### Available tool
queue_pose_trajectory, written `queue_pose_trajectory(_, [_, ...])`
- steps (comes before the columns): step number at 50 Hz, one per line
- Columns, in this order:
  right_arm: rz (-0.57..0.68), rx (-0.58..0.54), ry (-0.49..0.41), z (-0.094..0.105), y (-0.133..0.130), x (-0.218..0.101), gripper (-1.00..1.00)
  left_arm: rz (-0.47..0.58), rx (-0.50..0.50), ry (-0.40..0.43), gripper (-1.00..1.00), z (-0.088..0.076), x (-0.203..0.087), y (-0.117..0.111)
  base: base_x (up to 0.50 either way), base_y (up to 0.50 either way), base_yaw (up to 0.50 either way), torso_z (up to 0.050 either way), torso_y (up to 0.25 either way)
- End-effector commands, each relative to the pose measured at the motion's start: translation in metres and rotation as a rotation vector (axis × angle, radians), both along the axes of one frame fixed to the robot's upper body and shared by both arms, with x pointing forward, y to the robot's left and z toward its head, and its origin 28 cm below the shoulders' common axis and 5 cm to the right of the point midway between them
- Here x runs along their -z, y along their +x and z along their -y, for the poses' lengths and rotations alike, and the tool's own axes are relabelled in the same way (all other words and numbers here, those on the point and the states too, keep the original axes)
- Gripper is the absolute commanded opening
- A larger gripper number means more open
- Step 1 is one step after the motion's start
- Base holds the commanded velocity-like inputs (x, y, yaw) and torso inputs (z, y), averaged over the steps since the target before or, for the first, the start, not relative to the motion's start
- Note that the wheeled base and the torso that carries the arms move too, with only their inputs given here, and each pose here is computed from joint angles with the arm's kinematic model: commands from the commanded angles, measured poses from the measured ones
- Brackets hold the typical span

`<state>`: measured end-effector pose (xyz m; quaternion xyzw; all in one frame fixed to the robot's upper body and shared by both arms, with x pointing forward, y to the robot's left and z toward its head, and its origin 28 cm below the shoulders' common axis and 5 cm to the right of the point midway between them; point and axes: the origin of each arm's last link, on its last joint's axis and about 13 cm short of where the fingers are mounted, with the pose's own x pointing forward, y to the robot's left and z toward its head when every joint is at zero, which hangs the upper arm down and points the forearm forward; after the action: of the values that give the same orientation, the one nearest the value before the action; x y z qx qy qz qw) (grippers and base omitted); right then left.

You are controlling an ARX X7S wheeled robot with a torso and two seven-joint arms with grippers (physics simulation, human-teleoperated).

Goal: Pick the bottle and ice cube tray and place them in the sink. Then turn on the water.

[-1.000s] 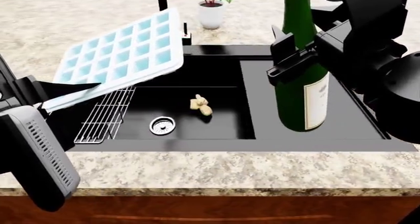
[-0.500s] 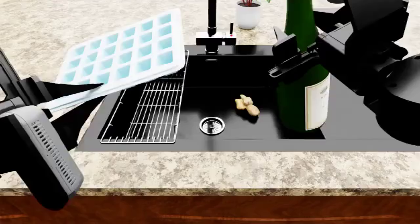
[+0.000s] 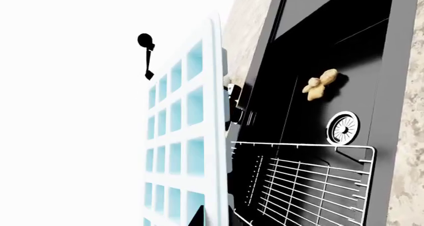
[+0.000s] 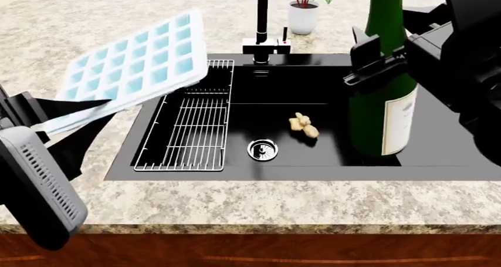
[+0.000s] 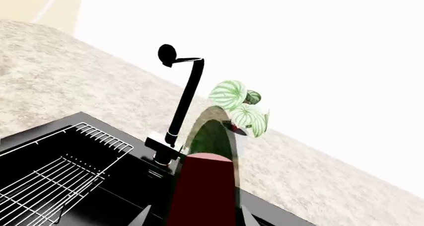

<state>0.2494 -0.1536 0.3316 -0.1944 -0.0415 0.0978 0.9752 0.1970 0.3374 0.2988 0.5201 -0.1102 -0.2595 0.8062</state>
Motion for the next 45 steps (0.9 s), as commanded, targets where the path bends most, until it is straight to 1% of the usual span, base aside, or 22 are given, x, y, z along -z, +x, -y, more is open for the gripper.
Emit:
queue_pose_trajectory(1, [0.036, 0.119, 0.006, 0.023, -0.011, -0.007, -1.0, 0.038, -0.08, -0.037, -1.0, -0.014, -0.004, -0.006, 0.0, 0.0, 0.0, 0.0, 0.0])
queue_pose_trajectory(7, [0.039, 0.163, 0.005, 0.032, -0.02, -0.006, -1.0, 0.042, -0.118, -0.05, -1.0, -0.016, -0.003, -0.006, 0.0, 0.0, 0.0, 0.0, 0.0])
queue_pose_trajectory(16, [0.041, 0.193, 0.009, 0.038, -0.03, -0.006, -1.0, 0.045, -0.12, -0.055, -1.0, -0.015, -0.005, -0.007, 0.0, 0.0, 0.0, 0.0, 0.001])
queue_pose_trajectory(34, [0.039, 0.191, 0.007, 0.037, -0.029, -0.005, -1.0, 0.04, -0.097, -0.044, -1.0, -0.013, -0.003, -0.007, 0.0, 0.0, 0.0, 0.001, 0.001])
queue_pose_trajectory(45, [0.031, 0.186, 0.009, 0.036, -0.026, -0.001, -1.0, 0.042, -0.086, -0.034, -1.0, -0.012, -0.004, -0.008, 0.21, 0.0, 0.0, 0.0, 0.001])
